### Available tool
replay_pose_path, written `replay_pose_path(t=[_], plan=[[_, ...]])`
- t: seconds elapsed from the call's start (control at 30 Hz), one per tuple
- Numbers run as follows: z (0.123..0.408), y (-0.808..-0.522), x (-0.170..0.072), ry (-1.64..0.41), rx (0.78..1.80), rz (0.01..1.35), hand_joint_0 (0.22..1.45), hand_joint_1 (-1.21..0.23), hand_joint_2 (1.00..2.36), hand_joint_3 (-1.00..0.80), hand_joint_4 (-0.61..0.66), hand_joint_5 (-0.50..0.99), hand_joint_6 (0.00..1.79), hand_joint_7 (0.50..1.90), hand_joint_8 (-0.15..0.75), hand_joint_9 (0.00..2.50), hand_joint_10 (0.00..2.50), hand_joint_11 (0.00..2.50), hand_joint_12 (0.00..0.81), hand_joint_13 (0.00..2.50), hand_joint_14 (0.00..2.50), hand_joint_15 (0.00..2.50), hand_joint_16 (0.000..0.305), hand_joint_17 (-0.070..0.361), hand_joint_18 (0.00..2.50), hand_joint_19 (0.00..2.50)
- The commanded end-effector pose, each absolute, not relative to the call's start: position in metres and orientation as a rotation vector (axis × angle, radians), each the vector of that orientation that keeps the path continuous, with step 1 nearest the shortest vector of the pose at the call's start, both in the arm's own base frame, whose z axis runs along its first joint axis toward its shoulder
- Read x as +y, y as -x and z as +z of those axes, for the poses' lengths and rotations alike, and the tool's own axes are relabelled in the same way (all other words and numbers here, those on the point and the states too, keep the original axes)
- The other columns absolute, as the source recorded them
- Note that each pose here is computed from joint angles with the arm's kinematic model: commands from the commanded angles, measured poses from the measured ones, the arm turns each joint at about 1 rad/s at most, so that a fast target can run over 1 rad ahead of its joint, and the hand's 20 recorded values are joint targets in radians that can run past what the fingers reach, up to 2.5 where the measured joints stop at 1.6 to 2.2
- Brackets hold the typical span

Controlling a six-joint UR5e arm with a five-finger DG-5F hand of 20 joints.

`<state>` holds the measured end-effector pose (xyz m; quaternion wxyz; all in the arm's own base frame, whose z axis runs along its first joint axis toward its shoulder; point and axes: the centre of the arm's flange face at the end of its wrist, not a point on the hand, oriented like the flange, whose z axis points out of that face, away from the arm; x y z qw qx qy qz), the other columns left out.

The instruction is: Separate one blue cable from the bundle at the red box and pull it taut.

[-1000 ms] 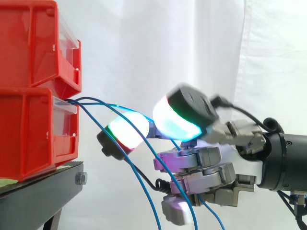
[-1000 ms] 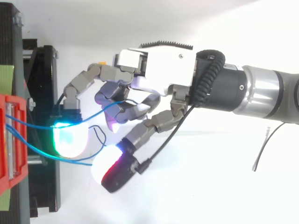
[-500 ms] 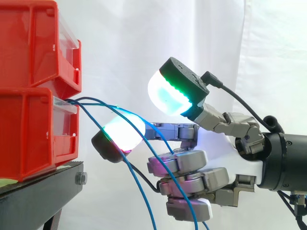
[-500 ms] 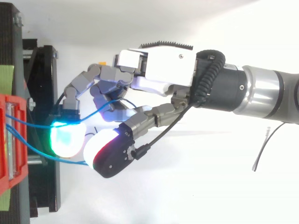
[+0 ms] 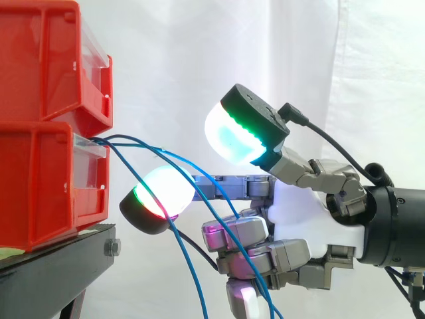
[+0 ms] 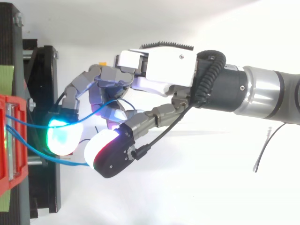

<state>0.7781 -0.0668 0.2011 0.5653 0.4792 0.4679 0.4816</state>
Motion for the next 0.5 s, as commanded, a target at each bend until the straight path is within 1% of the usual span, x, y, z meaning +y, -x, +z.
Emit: replay_pose_path(t=[0.0,0.13,0.27,0.37,0.4,0.47], plan=[[0.199,-0.777,-0.067,-1.127,1.107,1.132,0.38,-0.64,1.0,-0.5,0.02,-0.25,0.88,0.63,0.335,0.17,2.5,1.14,0.413,0.72,2.5,0.94,0.066,0.149,1.05,0.76],[0.198,-0.777,-0.068,-1.129,1.11,1.127,0.39,-0.62,1.0,-0.5,0.02,-0.25,0.88,0.64,0.335,0.17,2.5,1.22,0.411,0.74,2.5,0.96,0.065,0.146,1.08,0.78],[0.197,-0.776,-0.07,-1.135,1.112,1.122,0.4,-0.61,1.0,-0.5,0.02,-0.25,0.88,0.63,0.331,0.19,2.5,1.29,0.407,0.76,2.5,0.97,0.063,0.143,1.09,0.74],[0.198,-0.775,-0.076,-1.141,1.104,1.121,0.42,-0.59,1.0,-0.5,0.01,-0.24,0.88,0.65,0.317,0.22,2.5,1.33,0.397,0.78,2.5,1.0,0.061,0.136,1.1,0.79],[0.198,-0.776,-0.076,-1.14,1.102,1.122,0.44,-0.57,1.0,-0.5,0.0,-0.24,0.88,0.66,0.305,0.24,2.5,1.37,0.39,0.78,2.5,1.02,0.057,0.129,1.1,0.84],[0.198,-0.776,-0.079,-1.141,1.098,1.127,0.45,-0.56,1.0,-0.5,-0.01,-0.24,0.88,0.66,0.311,0.26,2.5,1.44,0.392,0.8,2.5,1.03,0.055,0.124,1.12,0.87]])
